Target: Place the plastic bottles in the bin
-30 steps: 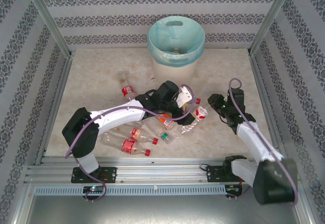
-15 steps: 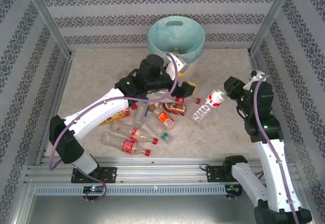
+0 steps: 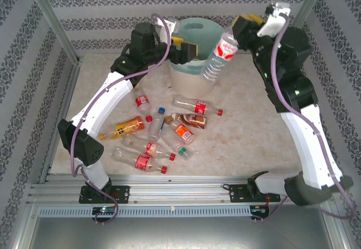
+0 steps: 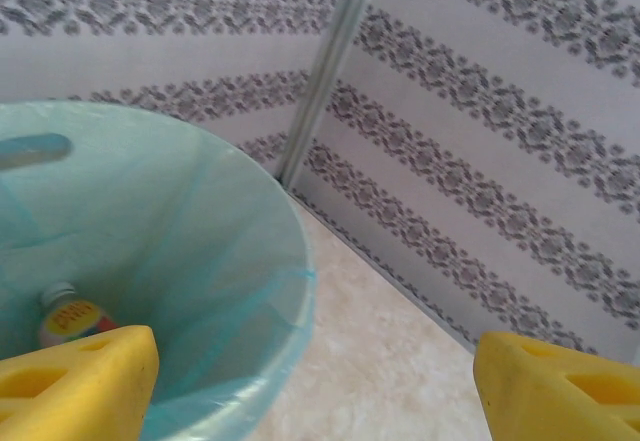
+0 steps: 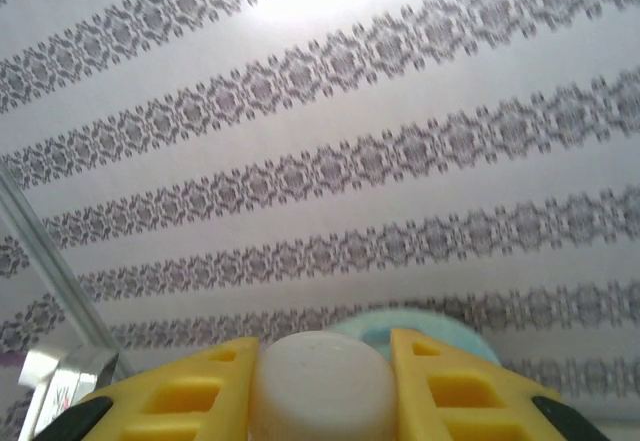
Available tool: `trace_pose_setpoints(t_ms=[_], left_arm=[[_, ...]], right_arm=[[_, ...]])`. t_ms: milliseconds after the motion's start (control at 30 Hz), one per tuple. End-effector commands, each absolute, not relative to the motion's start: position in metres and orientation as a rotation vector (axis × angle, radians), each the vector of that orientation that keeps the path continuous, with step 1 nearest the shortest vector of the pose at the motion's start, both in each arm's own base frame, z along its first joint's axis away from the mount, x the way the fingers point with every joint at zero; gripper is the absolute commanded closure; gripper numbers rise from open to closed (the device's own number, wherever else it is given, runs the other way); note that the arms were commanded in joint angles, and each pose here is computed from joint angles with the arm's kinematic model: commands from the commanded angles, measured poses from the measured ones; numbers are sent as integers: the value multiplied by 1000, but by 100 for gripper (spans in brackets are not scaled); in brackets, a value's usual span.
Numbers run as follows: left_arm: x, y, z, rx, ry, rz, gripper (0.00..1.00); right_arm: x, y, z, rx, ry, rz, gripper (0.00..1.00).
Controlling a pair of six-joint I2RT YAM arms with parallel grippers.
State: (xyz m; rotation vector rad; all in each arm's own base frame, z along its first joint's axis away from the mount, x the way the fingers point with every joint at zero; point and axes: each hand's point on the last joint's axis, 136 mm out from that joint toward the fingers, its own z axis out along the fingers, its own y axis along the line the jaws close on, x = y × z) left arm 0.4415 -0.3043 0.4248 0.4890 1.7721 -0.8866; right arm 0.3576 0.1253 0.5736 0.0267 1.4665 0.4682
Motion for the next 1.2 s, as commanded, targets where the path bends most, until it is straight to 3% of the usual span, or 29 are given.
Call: trace_pose_setpoints(t_ms=[0, 367, 767, 1167], left_arm=[[459, -291, 425, 454, 1777, -827, 17], [466, -286, 434, 477, 1730, -801, 18], [453, -286, 423, 472, 1730, -860, 18], [452, -286, 406, 459, 1767, -873, 18]], right_arm=[[378, 134, 596, -16, 1373, 372, 100], [455, 175, 579, -114, 1380, 206, 100], [489, 192, 585, -116, 1352, 194, 100], [535, 188, 509, -204, 1500, 42, 100]])
